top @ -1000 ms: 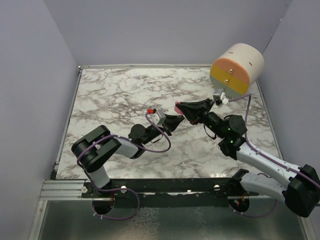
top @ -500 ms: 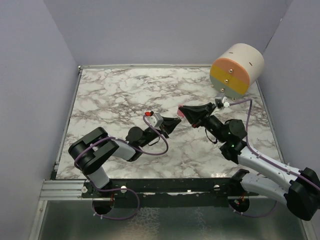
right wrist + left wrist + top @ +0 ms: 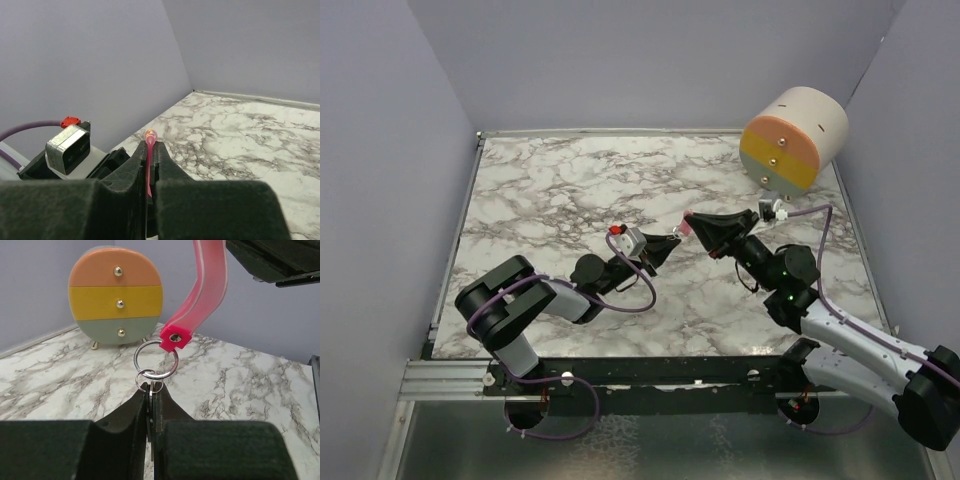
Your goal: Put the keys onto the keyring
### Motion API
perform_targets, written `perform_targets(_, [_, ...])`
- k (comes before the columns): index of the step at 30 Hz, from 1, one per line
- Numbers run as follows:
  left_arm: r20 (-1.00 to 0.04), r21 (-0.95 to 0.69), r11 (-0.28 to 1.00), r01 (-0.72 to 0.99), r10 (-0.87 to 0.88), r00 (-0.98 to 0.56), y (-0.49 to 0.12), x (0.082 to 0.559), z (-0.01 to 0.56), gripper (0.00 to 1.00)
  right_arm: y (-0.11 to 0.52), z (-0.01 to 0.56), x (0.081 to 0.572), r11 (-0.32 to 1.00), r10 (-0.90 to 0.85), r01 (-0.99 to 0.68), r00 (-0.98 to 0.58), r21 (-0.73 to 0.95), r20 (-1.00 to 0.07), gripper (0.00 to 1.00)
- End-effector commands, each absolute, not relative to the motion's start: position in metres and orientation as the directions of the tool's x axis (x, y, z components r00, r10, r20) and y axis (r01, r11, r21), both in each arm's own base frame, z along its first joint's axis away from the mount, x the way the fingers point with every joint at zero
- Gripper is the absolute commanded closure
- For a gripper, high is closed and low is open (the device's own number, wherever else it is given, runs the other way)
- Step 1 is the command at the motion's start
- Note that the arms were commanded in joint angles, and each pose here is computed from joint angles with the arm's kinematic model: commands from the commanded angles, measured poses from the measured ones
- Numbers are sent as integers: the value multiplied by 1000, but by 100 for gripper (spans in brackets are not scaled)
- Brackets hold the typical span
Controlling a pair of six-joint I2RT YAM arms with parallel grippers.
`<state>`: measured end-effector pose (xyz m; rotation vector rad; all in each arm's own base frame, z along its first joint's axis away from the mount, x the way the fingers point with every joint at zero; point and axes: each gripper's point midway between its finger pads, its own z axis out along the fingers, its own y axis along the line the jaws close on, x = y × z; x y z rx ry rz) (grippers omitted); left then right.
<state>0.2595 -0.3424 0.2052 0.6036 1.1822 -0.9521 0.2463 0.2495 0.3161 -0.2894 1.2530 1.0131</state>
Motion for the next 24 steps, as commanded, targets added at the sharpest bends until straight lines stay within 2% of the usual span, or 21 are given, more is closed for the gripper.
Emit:
perform_targets(1, [-891, -34, 513, 858, -405, 206, -331, 254, 251, 100, 244, 313, 248, 585, 472, -739, -24, 334, -881, 99])
perform_targets(20, [-910, 33, 569, 822, -324, 260, -327, 263, 247, 100, 238, 301, 246, 605, 454, -715, -52, 350, -890, 98])
perform_targets(24, [-911, 88, 571, 816, -286, 298, -327, 261, 245, 100, 235, 296, 247, 617, 450, -698, -66, 363, -891, 96])
